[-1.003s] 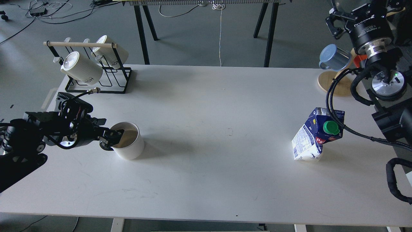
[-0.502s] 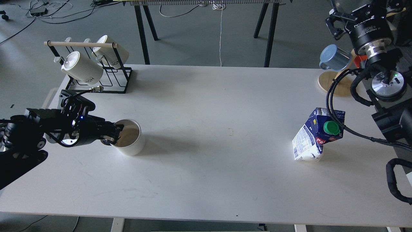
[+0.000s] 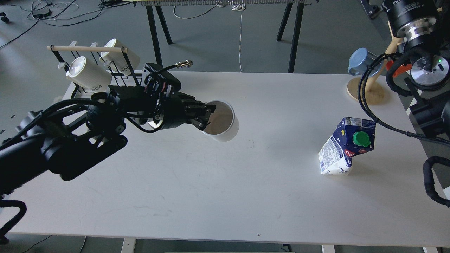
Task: Place cup and milk with both arms
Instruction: 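Carry the white mug with the left gripper toward the table center and lower it, then release the mug and retract the left gripper toward the mug rack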
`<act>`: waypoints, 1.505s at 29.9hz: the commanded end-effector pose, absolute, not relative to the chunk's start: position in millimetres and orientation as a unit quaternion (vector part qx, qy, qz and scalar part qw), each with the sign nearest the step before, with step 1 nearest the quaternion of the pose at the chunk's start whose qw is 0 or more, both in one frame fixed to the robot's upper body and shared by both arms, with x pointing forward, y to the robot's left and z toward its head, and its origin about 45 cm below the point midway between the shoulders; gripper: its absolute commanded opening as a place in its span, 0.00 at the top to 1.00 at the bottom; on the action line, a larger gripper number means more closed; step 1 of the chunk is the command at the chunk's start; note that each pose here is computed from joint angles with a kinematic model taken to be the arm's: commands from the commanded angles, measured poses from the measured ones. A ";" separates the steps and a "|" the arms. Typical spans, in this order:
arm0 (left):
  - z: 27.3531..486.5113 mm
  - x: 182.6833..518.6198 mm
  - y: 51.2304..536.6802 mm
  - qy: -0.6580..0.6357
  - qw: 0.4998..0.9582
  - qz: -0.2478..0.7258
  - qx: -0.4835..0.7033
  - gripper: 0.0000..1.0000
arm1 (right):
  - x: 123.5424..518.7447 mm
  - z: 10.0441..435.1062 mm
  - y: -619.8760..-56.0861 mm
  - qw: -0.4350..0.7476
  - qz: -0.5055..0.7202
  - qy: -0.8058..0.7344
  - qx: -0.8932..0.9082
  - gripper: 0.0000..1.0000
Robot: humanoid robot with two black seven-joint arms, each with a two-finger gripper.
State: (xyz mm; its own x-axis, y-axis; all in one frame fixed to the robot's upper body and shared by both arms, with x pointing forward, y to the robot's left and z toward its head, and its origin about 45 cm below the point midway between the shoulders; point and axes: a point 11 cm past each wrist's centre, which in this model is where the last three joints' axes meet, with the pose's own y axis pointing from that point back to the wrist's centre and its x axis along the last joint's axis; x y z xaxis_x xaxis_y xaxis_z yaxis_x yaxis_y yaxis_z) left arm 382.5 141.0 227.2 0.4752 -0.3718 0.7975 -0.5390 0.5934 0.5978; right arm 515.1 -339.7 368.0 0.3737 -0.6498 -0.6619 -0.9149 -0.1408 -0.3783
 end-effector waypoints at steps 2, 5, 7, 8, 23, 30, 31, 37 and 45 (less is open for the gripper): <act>205.8 363.5 105.5 -0.512 0.737 0.019 0.440 0.99 | 516.2 369.1 -334.7 0.383 0.175 0.528 -0.737 0.01; 198.7 355.2 91.2 -0.513 0.741 0.008 0.433 0.99 | 516.2 368.7 -334.2 0.382 0.175 0.528 -0.738 0.01; 194.8 351.0 81.3 -0.522 0.735 0.002 0.433 0.99 | 516.2 368.7 -334.2 0.382 0.175 0.528 -0.738 0.01; 191.8 350.5 78.7 -0.524 0.732 0.000 0.436 0.99 | 516.2 368.7 -334.2 0.382 0.175 0.528 -0.738 0.01; 169.2 345.0 72.8 -0.522 0.723 -0.026 0.451 0.90 | 516.0 368.7 -333.1 0.378 0.173 0.527 -0.741 0.01; 173.2 347.5 73.5 -0.523 0.724 -0.018 0.450 0.68 | 515.5 367.1 -334.5 0.375 0.174 0.529 -0.741 0.01; 173.9 347.6 73.1 -0.523 0.724 -0.018 0.449 0.68 | 515.4 367.4 -335.3 0.376 0.173 0.530 -0.741 0.01; 193.4 361.0 78.2 -0.520 0.733 0.017 0.438 0.58 | 515.3 369.4 -335.1 0.375 0.171 0.528 -0.742 0.01; 255.5 396.9 102.6 -0.467 0.786 0.141 0.381 0.48 | 511.8 378.1 -353.5 0.373 0.156 0.538 -0.740 0.01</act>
